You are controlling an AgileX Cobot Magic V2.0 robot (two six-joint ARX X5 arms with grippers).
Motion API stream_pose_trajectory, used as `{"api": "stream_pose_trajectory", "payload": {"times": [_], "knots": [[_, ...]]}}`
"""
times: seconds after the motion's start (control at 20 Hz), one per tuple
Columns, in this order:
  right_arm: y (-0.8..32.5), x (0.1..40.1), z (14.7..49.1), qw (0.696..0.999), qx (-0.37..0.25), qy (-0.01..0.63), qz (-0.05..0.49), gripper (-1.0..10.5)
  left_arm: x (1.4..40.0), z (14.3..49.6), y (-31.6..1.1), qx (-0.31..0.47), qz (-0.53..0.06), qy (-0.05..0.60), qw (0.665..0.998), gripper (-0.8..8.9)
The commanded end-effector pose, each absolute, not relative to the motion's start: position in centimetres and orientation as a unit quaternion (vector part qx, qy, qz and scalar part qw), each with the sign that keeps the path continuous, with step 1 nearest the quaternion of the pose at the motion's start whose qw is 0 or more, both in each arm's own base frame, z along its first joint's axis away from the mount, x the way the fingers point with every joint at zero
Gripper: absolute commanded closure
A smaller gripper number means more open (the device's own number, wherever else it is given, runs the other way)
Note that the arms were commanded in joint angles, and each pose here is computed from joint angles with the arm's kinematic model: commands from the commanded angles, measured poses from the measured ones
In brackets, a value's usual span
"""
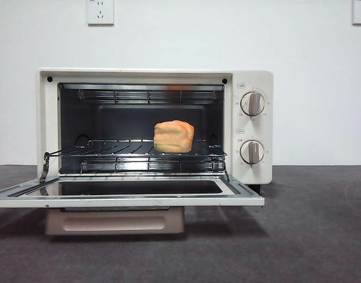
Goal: The left arm flap open the oven, the right arm pick bread and place it into oven, the left arm flap close the oven
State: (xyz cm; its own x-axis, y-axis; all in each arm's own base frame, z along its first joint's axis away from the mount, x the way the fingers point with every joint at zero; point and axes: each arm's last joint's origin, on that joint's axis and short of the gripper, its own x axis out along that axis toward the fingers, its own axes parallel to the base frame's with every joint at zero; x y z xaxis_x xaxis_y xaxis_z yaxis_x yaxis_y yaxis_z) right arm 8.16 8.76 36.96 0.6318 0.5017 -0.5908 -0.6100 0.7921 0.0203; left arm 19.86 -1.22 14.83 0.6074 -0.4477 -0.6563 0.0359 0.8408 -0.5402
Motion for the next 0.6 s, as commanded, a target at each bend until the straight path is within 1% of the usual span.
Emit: {"api": "stream_pose_trajectory", "payload": {"times": [0.05,0.15,0.4,0.6], "knots": [[8.9,8.2,37.2,0.899,-0.083,0.295,0.314,4.8,20.4,14.3,-1.2,-0.243,-0.155,0.423,0.859,7.99],[8.9,8.2,37.2,0.899,-0.083,0.295,0.314,4.8,20.6,13.8,-1.3,-0.247,-0.158,0.432,0.853,7.99],[8.9,8.2,37.2,0.899,-0.08,0.296,0.312,4.8,21.0,13.0,-1.5,-0.266,-0.197,0.442,0.834,7.99],[9.0,8.2,37.2,0.899,-0.08,0.296,0.312,4.8,20.9,13.0,-1.7,-0.285,-0.242,0.444,0.814,7.99]]}}
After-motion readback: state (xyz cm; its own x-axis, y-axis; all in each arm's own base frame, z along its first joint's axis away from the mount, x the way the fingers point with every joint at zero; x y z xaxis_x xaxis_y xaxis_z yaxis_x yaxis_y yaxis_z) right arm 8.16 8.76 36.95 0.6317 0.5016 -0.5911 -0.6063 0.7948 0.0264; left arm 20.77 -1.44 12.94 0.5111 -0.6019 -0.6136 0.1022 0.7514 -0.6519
